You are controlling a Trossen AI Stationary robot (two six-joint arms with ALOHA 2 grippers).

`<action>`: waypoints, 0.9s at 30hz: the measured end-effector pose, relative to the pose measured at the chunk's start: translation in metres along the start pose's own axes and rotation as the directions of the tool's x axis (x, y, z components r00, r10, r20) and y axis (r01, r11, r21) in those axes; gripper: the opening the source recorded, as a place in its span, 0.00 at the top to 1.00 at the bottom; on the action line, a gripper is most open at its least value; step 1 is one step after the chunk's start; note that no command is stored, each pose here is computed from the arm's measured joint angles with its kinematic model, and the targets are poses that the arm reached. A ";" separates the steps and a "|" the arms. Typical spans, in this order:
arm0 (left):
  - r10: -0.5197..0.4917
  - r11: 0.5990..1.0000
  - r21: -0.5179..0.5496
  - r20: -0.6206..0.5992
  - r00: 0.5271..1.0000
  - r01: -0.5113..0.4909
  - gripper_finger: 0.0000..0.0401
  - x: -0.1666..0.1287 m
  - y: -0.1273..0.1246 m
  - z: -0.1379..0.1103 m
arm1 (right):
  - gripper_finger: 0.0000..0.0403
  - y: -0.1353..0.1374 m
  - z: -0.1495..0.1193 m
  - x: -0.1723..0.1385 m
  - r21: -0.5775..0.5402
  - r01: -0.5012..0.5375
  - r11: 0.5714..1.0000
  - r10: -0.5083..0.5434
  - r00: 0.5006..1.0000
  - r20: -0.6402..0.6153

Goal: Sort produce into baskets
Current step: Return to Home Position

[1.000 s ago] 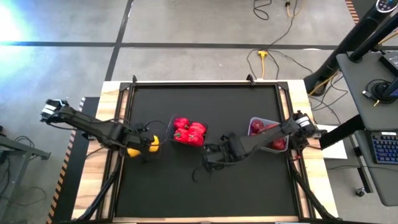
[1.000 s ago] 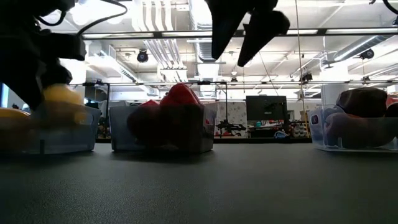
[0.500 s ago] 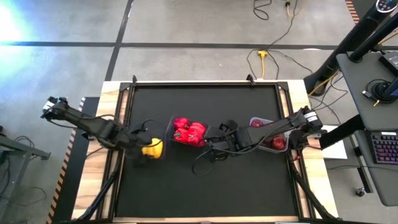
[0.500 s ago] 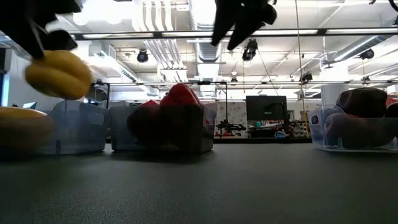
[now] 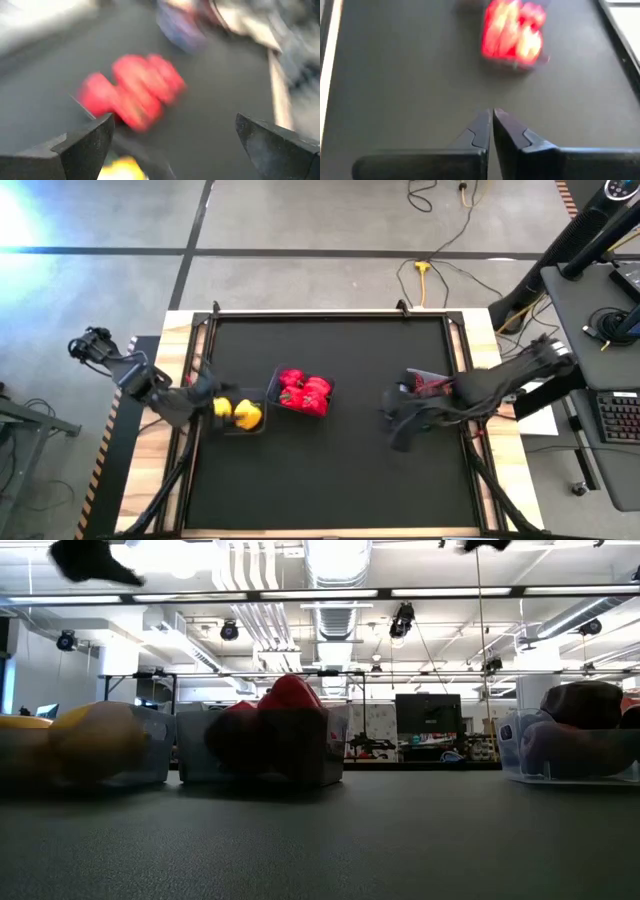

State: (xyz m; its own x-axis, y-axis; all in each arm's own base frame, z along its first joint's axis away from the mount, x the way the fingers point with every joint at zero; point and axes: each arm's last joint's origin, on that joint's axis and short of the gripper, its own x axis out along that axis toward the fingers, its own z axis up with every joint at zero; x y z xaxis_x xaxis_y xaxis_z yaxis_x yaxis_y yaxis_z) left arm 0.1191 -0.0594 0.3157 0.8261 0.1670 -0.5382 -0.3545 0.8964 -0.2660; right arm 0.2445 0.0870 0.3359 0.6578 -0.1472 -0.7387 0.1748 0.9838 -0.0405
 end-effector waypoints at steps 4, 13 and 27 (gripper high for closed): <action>0.231 0.973 -0.065 0.272 0.934 -0.222 0.01 -0.009 0.001 0.021 | 0.96 -0.019 -0.014 -0.037 -0.098 -0.100 0.990 0.098 0.995 -0.024; 0.084 0.986 0.128 0.197 0.977 -0.111 0.01 -0.024 0.008 0.026 | 0.97 -0.028 -0.053 -0.037 -0.437 -0.280 0.855 0.449 0.821 0.352; -0.416 0.898 0.339 0.446 0.793 0.280 0.01 0.006 0.002 0.008 | 0.97 -0.065 -0.135 -0.035 -0.391 -0.273 0.879 0.476 0.560 0.678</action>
State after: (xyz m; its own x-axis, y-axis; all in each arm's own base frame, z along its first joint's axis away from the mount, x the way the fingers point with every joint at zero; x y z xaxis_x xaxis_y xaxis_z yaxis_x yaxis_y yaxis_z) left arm 0.1265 -0.0533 0.3185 0.9975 -0.0573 0.0402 0.0617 0.9910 -0.1184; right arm 0.1113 0.0421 0.2741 0.9485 0.3160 0.0230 -0.3125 0.9450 -0.0969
